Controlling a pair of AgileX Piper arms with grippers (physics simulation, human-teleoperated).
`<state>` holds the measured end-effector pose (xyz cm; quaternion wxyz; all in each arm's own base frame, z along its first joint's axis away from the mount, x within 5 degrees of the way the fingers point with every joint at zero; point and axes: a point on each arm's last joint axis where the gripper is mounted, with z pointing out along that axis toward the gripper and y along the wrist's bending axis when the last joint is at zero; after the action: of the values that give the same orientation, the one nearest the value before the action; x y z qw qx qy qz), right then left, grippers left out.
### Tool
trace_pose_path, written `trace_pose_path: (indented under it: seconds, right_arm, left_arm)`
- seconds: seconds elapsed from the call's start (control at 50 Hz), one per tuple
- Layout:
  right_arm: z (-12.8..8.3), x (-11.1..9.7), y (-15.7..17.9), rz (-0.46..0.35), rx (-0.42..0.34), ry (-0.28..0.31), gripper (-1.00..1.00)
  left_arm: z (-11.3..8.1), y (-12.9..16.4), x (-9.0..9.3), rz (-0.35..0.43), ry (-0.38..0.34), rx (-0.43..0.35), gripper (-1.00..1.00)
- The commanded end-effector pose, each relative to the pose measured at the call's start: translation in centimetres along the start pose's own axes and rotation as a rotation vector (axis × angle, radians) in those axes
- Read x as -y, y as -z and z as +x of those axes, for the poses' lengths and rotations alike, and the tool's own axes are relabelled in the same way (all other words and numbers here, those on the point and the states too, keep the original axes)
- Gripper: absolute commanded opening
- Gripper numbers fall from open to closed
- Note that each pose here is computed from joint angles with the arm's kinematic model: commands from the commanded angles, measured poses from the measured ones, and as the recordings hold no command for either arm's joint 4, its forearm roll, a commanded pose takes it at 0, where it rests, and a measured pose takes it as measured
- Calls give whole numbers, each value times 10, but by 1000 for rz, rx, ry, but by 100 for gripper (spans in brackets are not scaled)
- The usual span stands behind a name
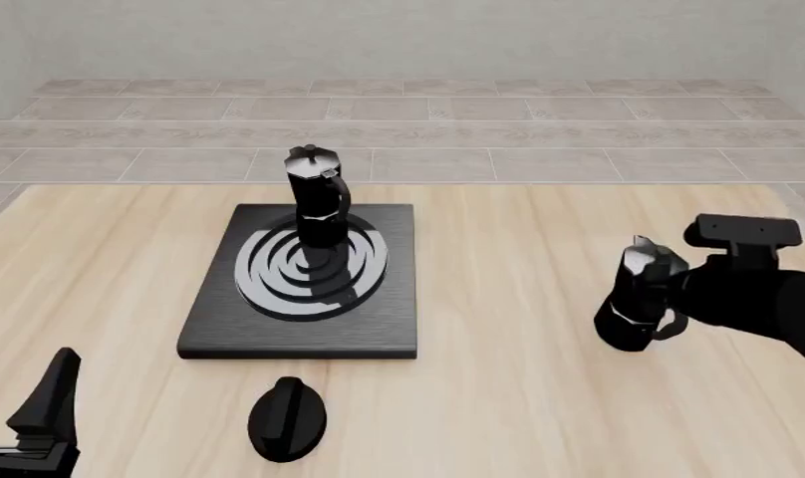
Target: Put both moka pots on the stove.
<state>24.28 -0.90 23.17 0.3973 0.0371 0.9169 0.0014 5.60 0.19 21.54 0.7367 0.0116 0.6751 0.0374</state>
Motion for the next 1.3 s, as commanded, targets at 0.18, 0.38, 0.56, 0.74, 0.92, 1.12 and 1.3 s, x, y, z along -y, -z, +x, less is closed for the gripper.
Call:
trace_pose_path:
  seconds: [0.18,0.38,0.56,0.74,0.92,1.12,1.3]
  right_arm:
    - [4,-2,-4,-6,-9,10,100]
    - [6,-2,-5,-5,-12,9,100]
    - [8,-1,-6,-4,-14,8,100]
    - [11,1,-8,2,-17,3,100]
    - [16,0,-12,0,-24,2,100]
    - [17,-1,-13,-5,-12,47,-100]
    - [17,-3,-11,-12,4,72,-100]
  left_arm:
    - [0,0,0,-4,2,-1,100]
    - [-1,0,0,-3,0,-1,100]
    - [0,0,0,-4,-2,-2,100]
    - [-1,0,0,-2,-4,-4,100]
    - [0,0,0,-2,-6,-5,100]
    - [1,0,0,-2,-8,-6,100]
    - [2,0,0,-2,-9,-6,100]
